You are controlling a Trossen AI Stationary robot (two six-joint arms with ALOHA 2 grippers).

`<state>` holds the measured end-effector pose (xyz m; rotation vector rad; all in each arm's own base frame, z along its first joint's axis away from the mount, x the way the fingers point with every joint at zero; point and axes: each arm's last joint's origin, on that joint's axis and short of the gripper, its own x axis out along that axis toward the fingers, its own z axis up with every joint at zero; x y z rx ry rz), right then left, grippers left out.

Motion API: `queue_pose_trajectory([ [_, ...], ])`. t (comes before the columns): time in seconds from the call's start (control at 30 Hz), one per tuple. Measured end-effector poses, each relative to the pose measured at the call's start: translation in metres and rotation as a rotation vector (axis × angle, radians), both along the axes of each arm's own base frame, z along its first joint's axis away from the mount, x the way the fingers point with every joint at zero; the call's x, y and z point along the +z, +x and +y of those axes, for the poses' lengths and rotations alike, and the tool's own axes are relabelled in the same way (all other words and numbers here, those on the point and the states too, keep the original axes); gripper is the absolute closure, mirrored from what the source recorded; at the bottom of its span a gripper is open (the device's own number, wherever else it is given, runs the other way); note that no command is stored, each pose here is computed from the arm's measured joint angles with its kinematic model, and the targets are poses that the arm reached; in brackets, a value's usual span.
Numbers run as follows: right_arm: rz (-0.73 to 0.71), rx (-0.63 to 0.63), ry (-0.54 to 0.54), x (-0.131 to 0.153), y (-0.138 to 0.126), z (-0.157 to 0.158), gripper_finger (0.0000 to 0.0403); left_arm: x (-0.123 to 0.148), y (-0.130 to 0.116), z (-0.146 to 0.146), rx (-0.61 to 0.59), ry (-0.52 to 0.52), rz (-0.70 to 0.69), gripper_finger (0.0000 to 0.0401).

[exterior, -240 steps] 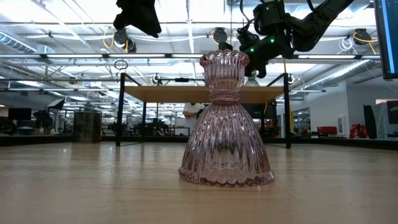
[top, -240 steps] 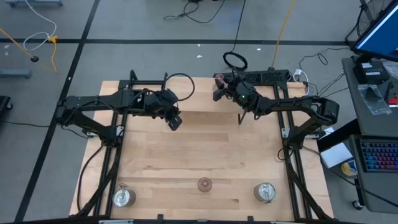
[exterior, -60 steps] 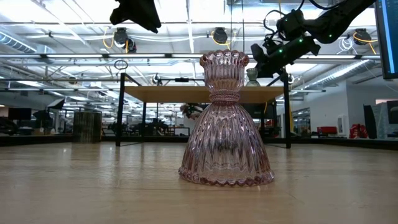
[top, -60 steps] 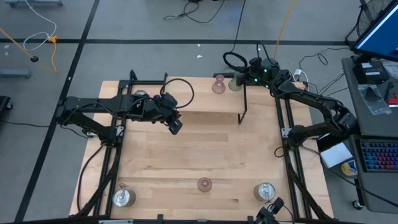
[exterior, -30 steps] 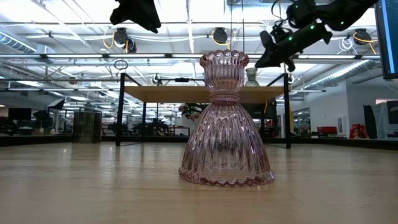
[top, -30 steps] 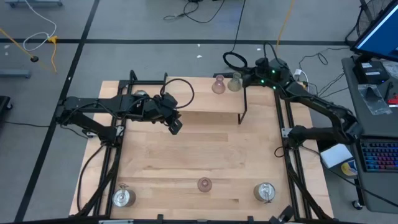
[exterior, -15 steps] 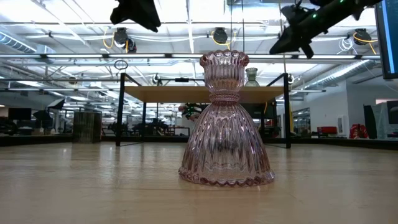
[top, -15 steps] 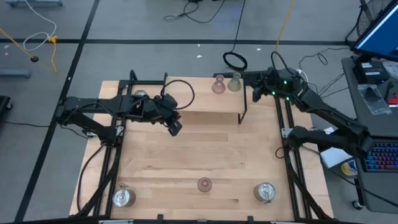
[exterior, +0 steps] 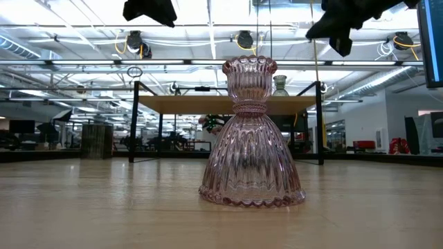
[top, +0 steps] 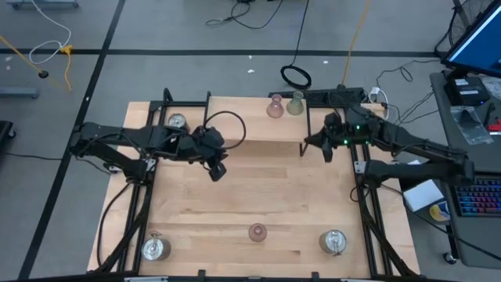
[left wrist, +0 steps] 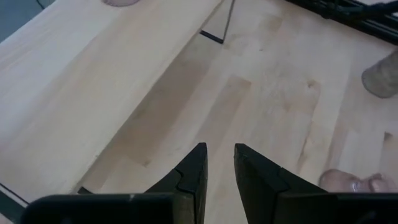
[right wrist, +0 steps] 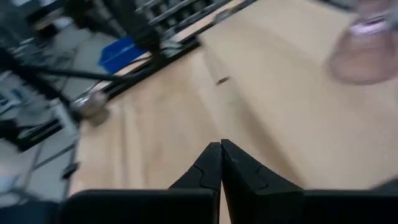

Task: Pick & Place candle stick holders
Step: Put the pink candle holder on the shelf

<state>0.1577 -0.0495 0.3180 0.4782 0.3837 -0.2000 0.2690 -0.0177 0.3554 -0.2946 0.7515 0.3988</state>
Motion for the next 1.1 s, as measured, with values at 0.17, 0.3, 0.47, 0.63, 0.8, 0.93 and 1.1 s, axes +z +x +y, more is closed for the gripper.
queue_pose_trajectory([
  [0.17,-0.001,0.111,0.057,0.0,0.006,0.022,0.0403,0.0,-0.001,-0.01,-0.041,0.003,0.001,0.032],
  [0.3,-0.005,0.206,0.088,-0.001,0.012,0.04,0.0403,0.0,-0.002,-0.018,-0.065,0.002,-0.002,0.032],
  [0.47,-0.055,0.334,0.074,0.002,0.023,0.061,0.0403,0.003,0.0,-0.029,-0.06,-0.046,-0.055,0.032],
  [0.63,-0.098,0.443,0.053,0.002,0.035,0.081,0.0403,0.003,0.011,-0.047,-0.064,-0.076,-0.151,0.032],
  [0.8,-0.113,0.556,0.042,-0.002,0.044,0.104,0.0403,-0.004,0.024,-0.063,-0.059,-0.114,-0.196,0.032],
  [0.93,-0.1,0.624,0.026,-0.008,0.05,0.119,0.0403,-0.014,0.029,-0.075,-0.037,-0.15,-0.17,0.032],
  [1.1,-0.046,0.68,0.0,-0.021,0.06,0.133,0.0403,-0.026,0.032,-0.092,-0.015,-0.11,-0.148,0.032],
])
